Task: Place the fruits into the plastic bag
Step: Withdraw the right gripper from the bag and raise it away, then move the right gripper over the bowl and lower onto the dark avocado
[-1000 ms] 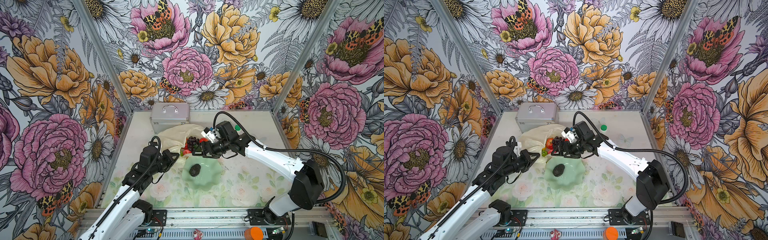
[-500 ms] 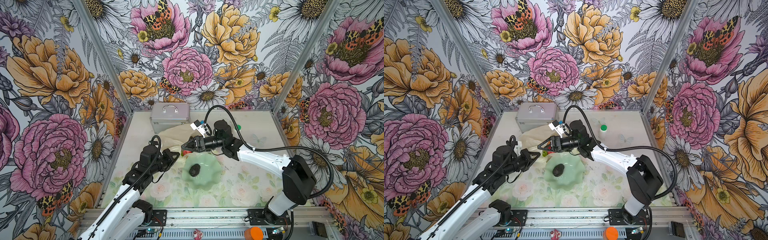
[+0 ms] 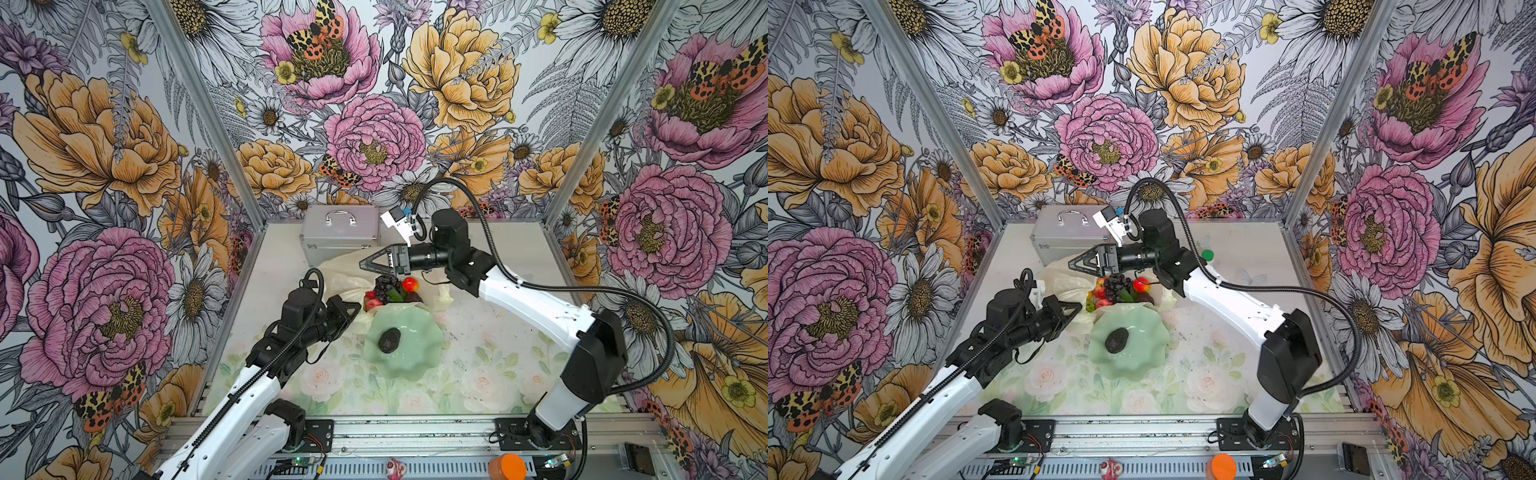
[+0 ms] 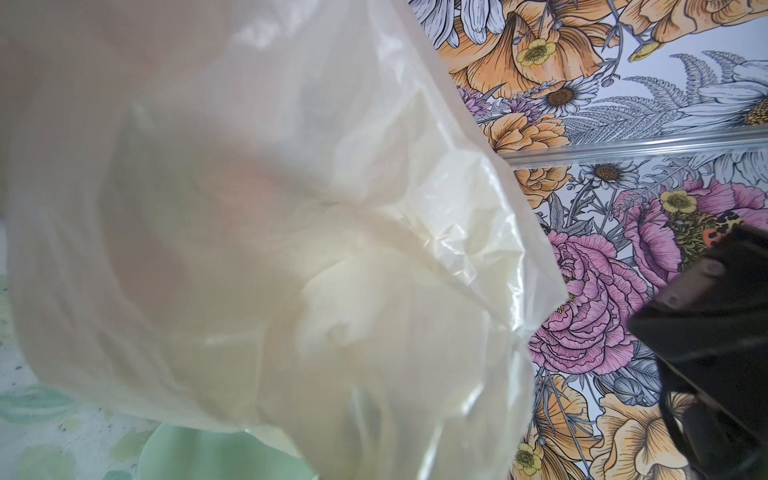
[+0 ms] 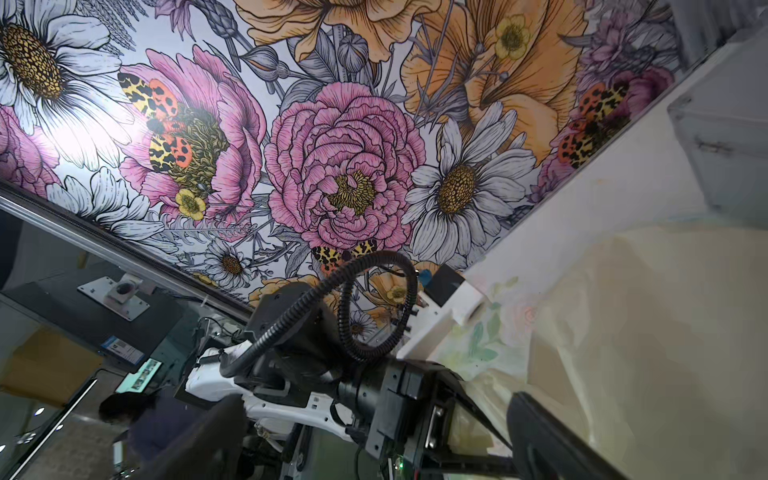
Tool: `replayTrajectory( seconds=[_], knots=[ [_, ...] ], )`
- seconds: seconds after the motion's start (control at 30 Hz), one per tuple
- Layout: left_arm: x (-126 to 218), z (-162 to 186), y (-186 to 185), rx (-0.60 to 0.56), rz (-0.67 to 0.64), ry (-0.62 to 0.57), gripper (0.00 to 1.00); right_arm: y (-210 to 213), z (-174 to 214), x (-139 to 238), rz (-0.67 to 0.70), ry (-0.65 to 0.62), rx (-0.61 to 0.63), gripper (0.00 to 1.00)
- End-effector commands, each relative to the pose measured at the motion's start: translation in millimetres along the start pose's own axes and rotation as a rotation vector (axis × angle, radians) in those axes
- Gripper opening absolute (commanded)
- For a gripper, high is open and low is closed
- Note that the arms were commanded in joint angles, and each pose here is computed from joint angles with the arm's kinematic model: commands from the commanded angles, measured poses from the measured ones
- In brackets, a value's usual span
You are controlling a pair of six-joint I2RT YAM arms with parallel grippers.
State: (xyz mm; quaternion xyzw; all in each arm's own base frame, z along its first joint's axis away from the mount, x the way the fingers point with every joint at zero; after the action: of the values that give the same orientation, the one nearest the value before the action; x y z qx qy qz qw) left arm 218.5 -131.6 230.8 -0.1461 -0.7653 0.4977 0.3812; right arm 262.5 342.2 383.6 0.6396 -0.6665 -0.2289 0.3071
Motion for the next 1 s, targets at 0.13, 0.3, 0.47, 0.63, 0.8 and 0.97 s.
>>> replayTrajectory(
  seconds=[0.13, 0.3, 0.47, 0.63, 0.8, 0.97],
  knots=[
    [-4, -6, -9, -0.038, 0.017, -0.019, 0.0, 42, -8, 101, 0.454, -0.329, 0.277, 0.99],
    [-5, -6, -11, -0.052, 0.019, -0.004, 0.0, 64, -11, 125, 0.49, -0.359, 0.257, 0.99],
    [-3, -7, -14, -0.065, 0.025, 0.0, 0.0, 77, 0, 135, 0.555, -0.265, 0.104, 0.99],
    [-2, -7, -13, -0.073, 0.028, 0.007, 0.0, 86, 12, 133, 0.585, -0.193, -0.003, 0.99],
    [-1, -5, -11, -0.078, 0.032, 0.016, 0.0, 78, 39, 108, 0.677, 0.005, -0.077, 0.98],
    [3, -2, -8, -0.077, 0.031, 0.015, 0.0, 64, 67, 82, 0.851, 0.222, -0.116, 0.97]
  ],
)
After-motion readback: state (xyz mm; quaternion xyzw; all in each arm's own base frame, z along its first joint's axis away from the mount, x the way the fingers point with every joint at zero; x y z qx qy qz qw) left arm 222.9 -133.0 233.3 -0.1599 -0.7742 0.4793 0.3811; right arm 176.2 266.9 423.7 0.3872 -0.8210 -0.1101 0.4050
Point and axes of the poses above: each gripper's point midway between its finger pads, its own x axis back along the fingers, its own y axis along the line the jaws close on, z = x × y, the point moved 5 cm from there along x, back along the fingers
